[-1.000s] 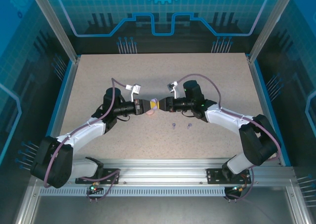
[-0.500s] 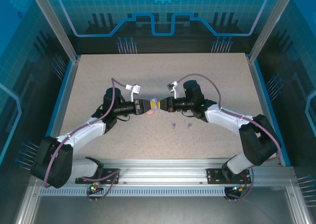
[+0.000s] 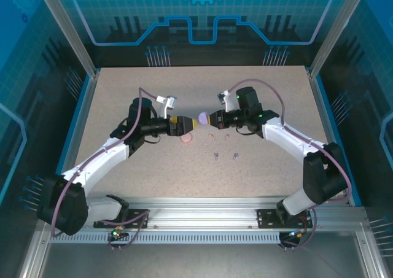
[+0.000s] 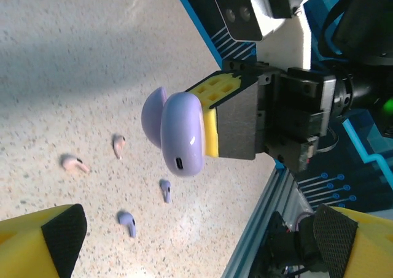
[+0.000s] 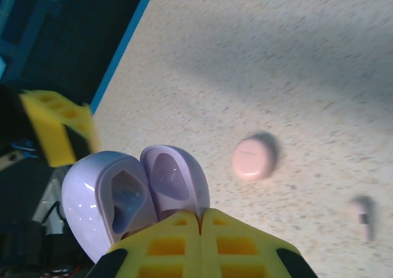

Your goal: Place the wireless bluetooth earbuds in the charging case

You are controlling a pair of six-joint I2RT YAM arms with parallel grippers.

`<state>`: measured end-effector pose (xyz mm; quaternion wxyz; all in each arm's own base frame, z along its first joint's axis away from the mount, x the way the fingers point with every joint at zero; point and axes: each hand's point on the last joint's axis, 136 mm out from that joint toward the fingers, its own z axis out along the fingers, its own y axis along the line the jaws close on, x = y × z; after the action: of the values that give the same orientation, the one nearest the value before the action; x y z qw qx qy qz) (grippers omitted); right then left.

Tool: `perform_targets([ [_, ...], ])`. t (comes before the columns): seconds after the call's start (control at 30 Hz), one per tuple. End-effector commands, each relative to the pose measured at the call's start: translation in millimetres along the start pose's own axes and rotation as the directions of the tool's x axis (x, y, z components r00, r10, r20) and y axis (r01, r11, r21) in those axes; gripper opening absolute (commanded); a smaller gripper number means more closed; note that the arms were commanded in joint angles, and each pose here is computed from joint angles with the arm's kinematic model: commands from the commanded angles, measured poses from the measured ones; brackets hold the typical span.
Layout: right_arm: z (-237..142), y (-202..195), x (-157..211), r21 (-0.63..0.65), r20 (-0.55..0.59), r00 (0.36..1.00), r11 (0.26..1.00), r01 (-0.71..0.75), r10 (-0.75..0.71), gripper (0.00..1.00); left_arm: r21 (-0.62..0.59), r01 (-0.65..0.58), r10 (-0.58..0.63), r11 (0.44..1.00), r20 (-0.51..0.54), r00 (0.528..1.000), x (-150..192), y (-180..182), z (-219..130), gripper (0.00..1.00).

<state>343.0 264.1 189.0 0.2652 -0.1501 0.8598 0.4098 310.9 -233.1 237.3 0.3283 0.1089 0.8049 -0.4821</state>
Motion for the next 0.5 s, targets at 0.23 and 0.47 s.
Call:
perform_targets([
  [0.23,-27,-15,-23,0.086,-0.076,0.963,0.961,0.264,-0.258,0.00,-0.155,-0.080,0.081,0.985,0.002,0.997,-32,17,-8,0.99],
  [0.47,-30,2,-22,0.070,-0.081,0.909,0.907,0.415,-0.410,0.00,0.021,-0.139,0.140,0.990,-0.187,0.972,-23,-12,2,0.99],
])
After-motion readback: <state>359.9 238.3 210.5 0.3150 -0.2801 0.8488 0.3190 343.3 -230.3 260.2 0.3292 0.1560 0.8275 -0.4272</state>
